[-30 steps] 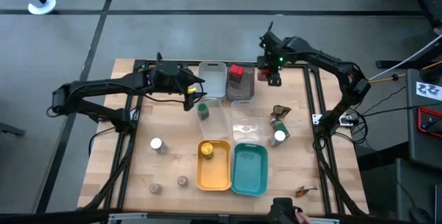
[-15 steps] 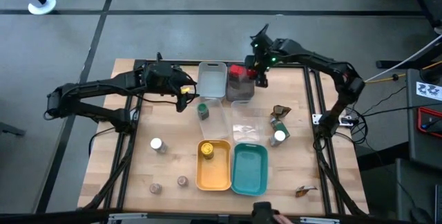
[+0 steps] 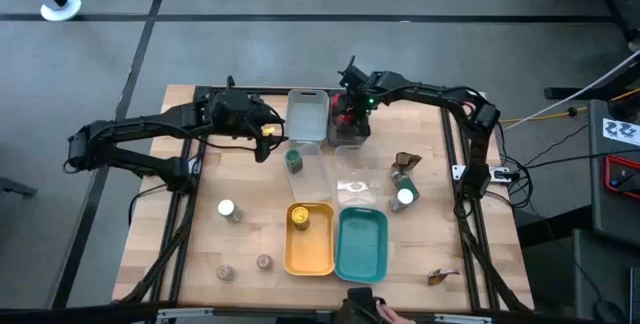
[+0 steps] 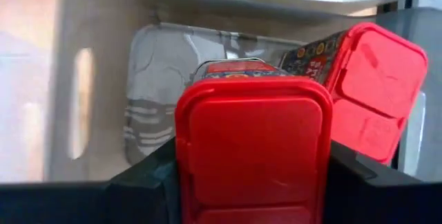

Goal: Sort spices by type
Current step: Put the red seasoning can into the black bin

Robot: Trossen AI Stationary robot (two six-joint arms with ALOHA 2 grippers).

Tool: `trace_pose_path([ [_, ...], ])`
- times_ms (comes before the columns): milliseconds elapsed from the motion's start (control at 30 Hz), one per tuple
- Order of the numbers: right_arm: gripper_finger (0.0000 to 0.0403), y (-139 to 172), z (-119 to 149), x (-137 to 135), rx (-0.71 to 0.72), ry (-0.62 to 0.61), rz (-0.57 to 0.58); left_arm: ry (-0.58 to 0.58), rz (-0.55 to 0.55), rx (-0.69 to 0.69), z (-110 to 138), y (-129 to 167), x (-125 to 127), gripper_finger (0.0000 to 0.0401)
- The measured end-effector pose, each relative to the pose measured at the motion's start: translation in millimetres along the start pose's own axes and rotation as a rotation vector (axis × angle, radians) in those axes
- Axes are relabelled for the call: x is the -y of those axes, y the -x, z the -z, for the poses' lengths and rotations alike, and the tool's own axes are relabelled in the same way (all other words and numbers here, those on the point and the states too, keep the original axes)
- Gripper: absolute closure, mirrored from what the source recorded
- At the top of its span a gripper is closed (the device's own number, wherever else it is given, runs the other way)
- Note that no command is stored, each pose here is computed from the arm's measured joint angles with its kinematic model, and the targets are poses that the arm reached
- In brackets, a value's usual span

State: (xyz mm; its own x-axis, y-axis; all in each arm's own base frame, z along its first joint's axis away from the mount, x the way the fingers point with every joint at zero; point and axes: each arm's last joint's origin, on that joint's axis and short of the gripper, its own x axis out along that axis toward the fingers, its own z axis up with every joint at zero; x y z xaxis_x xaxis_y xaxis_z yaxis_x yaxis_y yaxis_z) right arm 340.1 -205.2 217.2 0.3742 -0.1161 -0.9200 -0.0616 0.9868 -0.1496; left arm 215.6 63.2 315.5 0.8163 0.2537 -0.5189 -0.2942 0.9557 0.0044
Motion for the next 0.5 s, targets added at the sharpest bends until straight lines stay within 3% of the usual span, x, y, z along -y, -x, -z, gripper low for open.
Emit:
trace_pose_path([
  [333,0.0186,-21.6,2.7,0.7,-0.036,0.008,-0.026,0.010,0.000,-0.009,0.9,0.0,0.0,0.0157],
  [500,0.0164,-22.2,2.3,1.0,-0.033,0.008,-0.023,0.026,0.000,-0.010,0.9,0.0,0.0,0.0157],
])
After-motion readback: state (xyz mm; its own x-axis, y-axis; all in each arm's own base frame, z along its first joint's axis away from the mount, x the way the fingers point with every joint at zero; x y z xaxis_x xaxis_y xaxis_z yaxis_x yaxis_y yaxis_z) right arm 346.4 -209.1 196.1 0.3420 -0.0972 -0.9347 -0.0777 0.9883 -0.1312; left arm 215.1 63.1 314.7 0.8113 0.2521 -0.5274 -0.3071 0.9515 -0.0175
